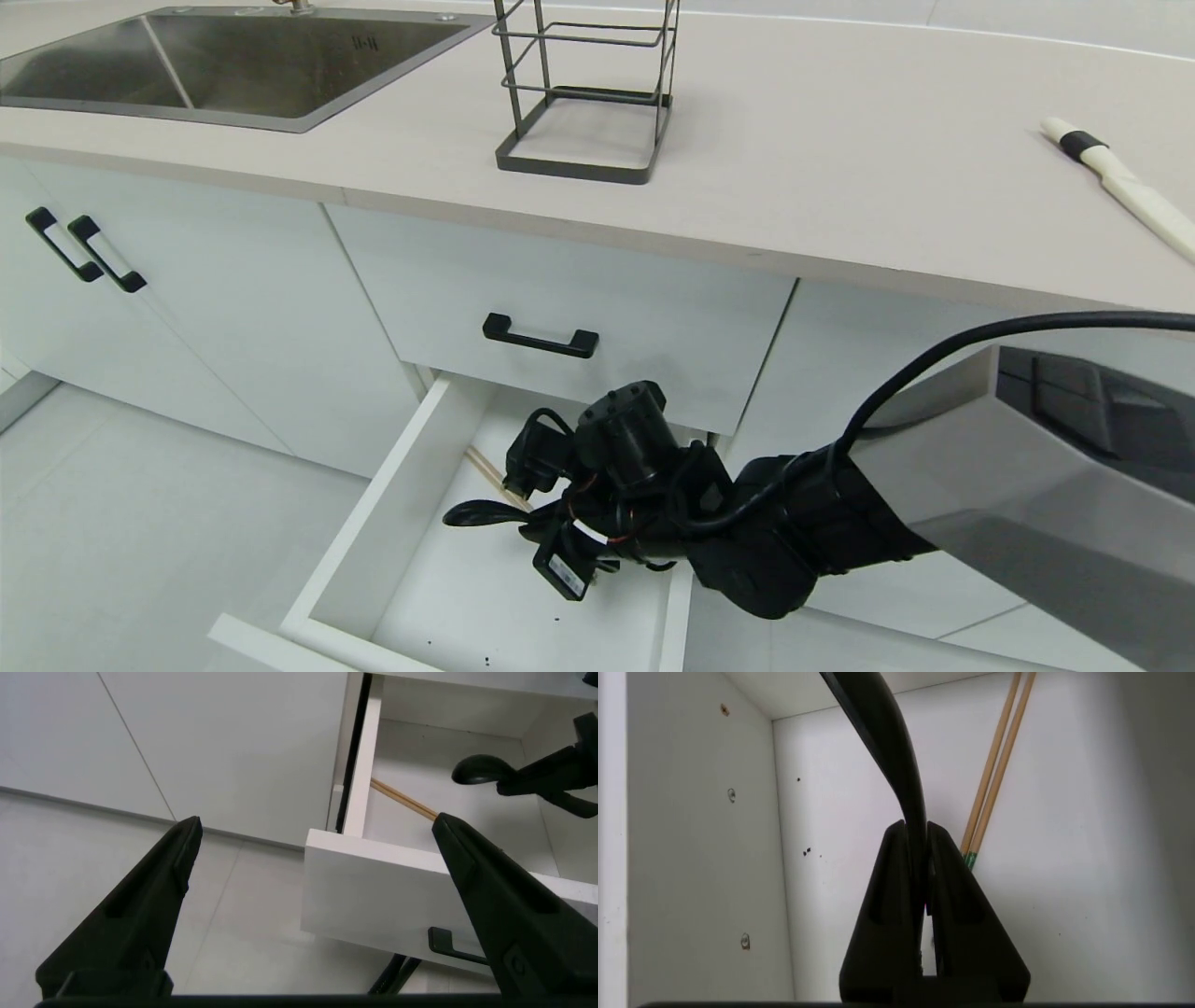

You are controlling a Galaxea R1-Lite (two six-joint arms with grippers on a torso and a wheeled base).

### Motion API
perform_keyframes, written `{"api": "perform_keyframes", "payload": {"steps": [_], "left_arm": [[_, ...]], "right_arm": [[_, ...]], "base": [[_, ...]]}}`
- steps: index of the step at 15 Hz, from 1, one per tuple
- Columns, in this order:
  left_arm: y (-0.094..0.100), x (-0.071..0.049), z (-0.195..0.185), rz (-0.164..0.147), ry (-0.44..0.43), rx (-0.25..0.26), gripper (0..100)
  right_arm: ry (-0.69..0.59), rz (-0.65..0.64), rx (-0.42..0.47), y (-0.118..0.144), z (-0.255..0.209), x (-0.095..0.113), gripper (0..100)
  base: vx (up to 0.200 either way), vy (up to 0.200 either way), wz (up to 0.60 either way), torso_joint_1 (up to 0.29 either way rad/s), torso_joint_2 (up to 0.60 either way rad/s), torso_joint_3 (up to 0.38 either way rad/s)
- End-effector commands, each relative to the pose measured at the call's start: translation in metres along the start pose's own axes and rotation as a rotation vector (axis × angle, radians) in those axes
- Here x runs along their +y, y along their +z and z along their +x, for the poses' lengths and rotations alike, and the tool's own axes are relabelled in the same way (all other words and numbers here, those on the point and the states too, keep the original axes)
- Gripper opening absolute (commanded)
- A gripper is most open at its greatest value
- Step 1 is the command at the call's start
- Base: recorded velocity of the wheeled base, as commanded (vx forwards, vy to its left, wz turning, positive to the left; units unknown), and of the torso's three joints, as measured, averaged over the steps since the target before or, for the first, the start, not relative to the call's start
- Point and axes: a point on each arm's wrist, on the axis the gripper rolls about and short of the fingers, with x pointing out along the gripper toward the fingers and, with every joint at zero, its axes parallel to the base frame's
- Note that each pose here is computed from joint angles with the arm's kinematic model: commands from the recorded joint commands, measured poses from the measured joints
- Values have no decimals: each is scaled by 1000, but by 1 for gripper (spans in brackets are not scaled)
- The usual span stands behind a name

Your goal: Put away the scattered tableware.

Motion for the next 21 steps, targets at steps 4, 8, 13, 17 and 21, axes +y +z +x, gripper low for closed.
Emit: {"api": "perform_keyframes", "payload": {"steps": [4, 8, 13, 17, 21], "left_arm": [[0, 0, 0, 0, 1, 1, 100], [0, 0, 0, 0, -1, 1, 100], [0, 0, 0, -1, -1, 1, 100], [0, 0, 0, 0, -1, 3, 100], [0, 0, 0, -1, 1, 1, 100]], "right_arm": [[5, 3, 26, -7, 14, -1, 0], [7, 7, 44, -14, 23, -2, 0], [1, -20, 51, -17, 42, -10, 0], [3, -42, 58, -19, 55, -12, 0], [4, -52, 62, -19, 62, -14, 0]], "base": [[0, 0, 0, 0, 0, 0], [0, 0, 0, 0, 0, 0], [0, 0, 0, 0, 0, 0], [0, 0, 0, 0, 0, 0], [0, 0, 0, 0, 0, 0]]}}
